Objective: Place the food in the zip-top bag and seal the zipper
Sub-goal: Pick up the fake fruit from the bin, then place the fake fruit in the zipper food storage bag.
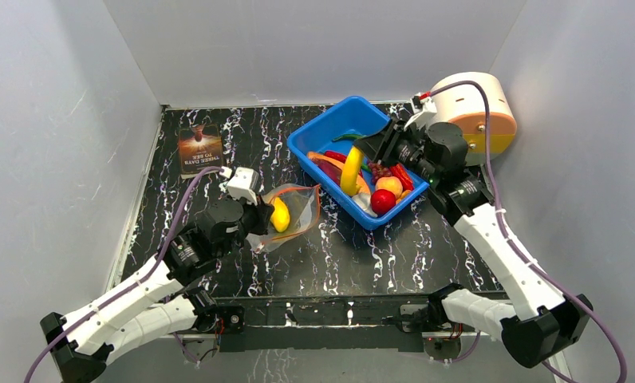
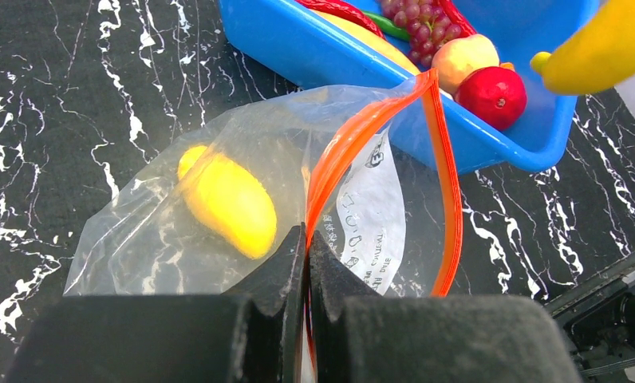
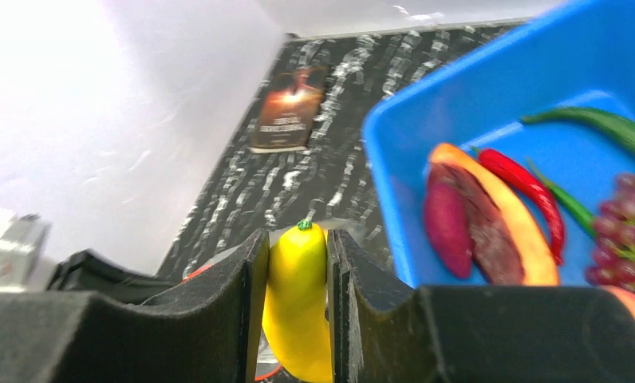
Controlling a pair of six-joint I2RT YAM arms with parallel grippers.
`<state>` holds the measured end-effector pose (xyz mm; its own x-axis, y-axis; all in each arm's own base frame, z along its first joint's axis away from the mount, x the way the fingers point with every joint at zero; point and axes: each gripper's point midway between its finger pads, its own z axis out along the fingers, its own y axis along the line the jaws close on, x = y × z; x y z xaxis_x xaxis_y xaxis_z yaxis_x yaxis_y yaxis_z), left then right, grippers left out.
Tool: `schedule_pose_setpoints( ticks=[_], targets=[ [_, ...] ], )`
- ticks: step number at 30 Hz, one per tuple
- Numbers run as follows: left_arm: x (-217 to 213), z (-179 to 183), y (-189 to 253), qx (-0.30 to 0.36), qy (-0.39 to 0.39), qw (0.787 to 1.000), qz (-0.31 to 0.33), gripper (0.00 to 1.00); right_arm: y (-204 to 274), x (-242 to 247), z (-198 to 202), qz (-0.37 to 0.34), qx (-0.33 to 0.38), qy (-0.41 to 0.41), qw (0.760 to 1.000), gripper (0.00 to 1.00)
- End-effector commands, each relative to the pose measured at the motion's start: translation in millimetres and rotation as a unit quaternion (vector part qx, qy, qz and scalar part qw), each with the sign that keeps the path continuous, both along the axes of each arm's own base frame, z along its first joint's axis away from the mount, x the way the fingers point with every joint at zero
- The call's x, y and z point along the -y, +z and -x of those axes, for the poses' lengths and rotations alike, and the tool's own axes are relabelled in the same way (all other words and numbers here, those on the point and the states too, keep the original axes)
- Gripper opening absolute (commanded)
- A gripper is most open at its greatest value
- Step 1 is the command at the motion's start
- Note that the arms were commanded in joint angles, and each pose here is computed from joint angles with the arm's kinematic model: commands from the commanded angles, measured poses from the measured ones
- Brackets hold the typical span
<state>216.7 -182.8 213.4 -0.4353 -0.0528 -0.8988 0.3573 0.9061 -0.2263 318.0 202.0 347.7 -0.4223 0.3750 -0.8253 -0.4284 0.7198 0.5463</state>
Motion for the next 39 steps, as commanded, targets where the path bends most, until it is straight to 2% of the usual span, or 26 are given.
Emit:
schedule_pose_setpoints(
  ticks=[1, 5, 12, 18, 23, 29, 31, 39],
  targets=[
    [8, -4, 16, 0.011, -0.001, 0.999, 0.033, 0.0, 60, -26, 37, -0.058, 0.112, 0.105, 0.986, 0.23],
    [11, -4, 16, 0.01, -0.004, 0.999, 0.038, 0.0, 76, -46, 67, -0.084, 0.156, 0.184, 0.967, 0.23],
    [12, -5, 16, 0.01, -0.006, 0.999, 0.038, 0.0, 85, -72, 93, -0.12, 0.173, 0.241, 0.947, 0.24],
    [14, -5, 20, 0.01, -0.008, 0.999, 0.042, 0.0, 71, -96, 105, -0.131, 0.175, 0.274, 0.937, 0.25],
    [18, -4, 29, 0.012, -0.012, 0.998, 0.059, 0.0, 45, -118, 110, -0.111, 0.189, 0.302, 0.928, 0.27],
    [18, 1, 38, 0.009, -0.014, 0.996, 0.086, 0.0, 29, -128, 101, -0.076, 0.236, 0.278, 0.928, 0.23],
    [17, 3, 41, 0.011, -0.012, 0.995, 0.098, 0.0, 21, -131, 99, -0.069, 0.25, 0.267, 0.928, 0.25],
    [16, 5, 44, 0.011, -0.01, 0.994, 0.112, 0.0, -13, -155, 97, -0.038, 0.239, 0.28, 0.929, 0.26]
  ],
)
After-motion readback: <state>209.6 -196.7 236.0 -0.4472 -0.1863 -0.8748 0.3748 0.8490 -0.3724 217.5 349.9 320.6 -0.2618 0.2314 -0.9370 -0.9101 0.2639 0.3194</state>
